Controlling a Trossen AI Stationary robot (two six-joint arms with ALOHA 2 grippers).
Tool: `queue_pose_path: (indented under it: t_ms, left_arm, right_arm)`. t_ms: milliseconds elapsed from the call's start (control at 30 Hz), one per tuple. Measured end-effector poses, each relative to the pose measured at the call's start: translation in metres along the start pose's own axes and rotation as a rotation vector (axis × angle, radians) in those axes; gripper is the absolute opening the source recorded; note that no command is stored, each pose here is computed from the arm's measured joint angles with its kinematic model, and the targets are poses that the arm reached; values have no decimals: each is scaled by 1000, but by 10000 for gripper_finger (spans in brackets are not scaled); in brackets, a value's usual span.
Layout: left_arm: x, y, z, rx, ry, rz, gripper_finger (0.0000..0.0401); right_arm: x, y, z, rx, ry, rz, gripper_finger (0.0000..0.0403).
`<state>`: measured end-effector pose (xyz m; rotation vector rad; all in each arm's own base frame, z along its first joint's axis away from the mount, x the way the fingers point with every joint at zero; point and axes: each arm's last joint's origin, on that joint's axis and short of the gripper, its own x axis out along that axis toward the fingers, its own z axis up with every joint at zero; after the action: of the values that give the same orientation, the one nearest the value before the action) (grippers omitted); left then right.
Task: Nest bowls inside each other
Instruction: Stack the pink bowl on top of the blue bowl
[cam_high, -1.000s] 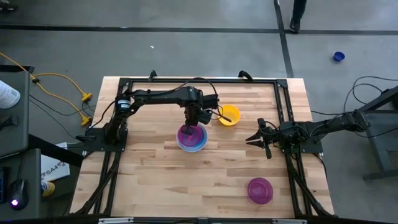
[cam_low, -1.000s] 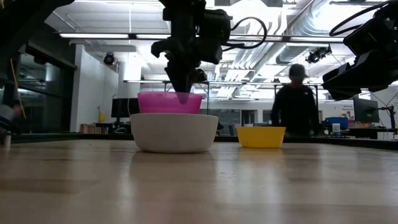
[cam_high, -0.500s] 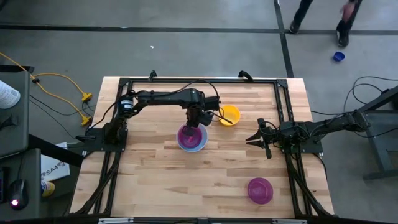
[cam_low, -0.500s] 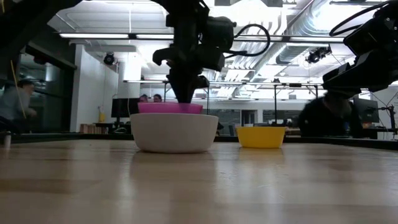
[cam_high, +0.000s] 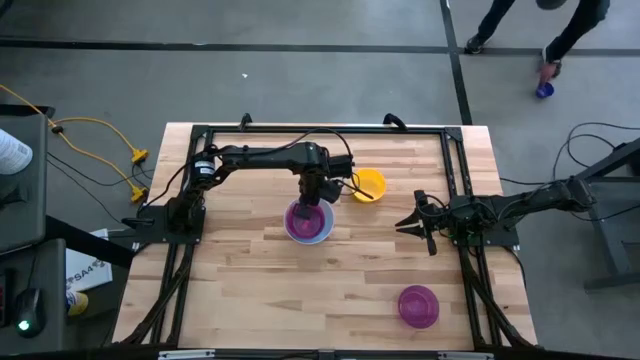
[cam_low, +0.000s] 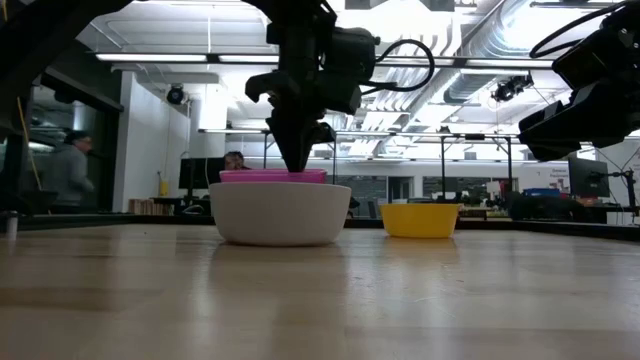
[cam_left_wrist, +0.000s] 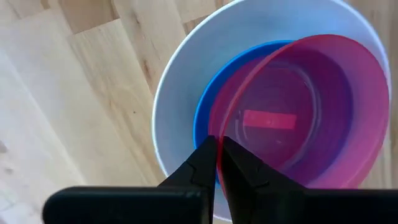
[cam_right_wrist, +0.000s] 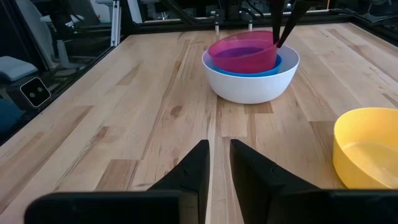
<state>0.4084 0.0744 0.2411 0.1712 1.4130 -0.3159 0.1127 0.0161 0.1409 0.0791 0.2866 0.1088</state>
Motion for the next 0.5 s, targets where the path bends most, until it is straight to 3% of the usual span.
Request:
queue_pose_path:
  t_ms: [500]
  left_arm:
    - [0,-2,0,-26,-21,-51,30]
  right_arm:
    - [0,0,0,0,0,0,57]
